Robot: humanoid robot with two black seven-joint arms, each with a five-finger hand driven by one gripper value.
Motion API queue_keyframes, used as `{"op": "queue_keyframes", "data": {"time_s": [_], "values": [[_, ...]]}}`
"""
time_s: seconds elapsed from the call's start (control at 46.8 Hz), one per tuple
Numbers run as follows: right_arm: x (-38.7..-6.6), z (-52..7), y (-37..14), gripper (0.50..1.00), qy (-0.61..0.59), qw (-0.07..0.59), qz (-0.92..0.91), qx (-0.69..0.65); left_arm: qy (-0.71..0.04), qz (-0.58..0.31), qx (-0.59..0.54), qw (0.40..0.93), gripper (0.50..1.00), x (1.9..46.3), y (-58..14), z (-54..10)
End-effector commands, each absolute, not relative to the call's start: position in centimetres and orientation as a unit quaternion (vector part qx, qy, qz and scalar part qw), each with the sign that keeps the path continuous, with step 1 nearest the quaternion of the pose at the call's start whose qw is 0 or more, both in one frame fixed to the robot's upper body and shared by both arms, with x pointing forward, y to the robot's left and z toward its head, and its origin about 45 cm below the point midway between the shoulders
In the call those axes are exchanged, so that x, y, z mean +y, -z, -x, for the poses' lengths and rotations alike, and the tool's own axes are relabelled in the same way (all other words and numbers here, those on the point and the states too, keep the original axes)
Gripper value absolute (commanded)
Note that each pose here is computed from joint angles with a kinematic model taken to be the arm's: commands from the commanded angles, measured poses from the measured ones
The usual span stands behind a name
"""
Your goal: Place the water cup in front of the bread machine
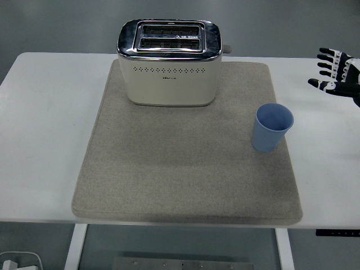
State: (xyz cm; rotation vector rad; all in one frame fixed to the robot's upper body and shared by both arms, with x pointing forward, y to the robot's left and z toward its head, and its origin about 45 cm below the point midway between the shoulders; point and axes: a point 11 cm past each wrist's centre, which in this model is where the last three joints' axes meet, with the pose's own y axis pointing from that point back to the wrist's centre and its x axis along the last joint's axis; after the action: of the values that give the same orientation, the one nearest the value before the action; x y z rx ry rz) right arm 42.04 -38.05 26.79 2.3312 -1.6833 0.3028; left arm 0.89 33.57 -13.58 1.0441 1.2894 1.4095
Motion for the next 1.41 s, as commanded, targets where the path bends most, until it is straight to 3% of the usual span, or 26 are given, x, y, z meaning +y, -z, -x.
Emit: {"op": "queue_keyframes", "data": {"time_s": [0.0,0.192,0.491,0.726,1.389], "values": [[-39.4,-40.9,-27.5,0.913,-0.107,0.123,-0.809,-0.565,-0.574,-0.425,0.525,0.464,1.000,33.6,13.6,-0.9],[-41.3,-37.6,-28.3,0.913,-0.097,0.122,-0.840,-0.519,-0.574,-0.425,0.525,0.464,1.000,33.6,13.6,-0.9],[-40.6,-35.0,-25.6,0.913,-0.112,0.170,-0.858,-0.472,-0.574,-0.425,0.525,0.464,1.000,33.6,13.6,-0.9],[-37.3,-35.0,-21.9,0.911,-0.153,0.191,-0.851,-0.465,-0.574,-0.425,0.525,0.464,1.000,33.6,13.6,-0.9],[-31.4,-35.0,-18.0,0.913,-0.132,0.144,-0.858,-0.475,-0.574,-0.425,0.525,0.464,1.000,33.6,13.6,-0.9]]}}
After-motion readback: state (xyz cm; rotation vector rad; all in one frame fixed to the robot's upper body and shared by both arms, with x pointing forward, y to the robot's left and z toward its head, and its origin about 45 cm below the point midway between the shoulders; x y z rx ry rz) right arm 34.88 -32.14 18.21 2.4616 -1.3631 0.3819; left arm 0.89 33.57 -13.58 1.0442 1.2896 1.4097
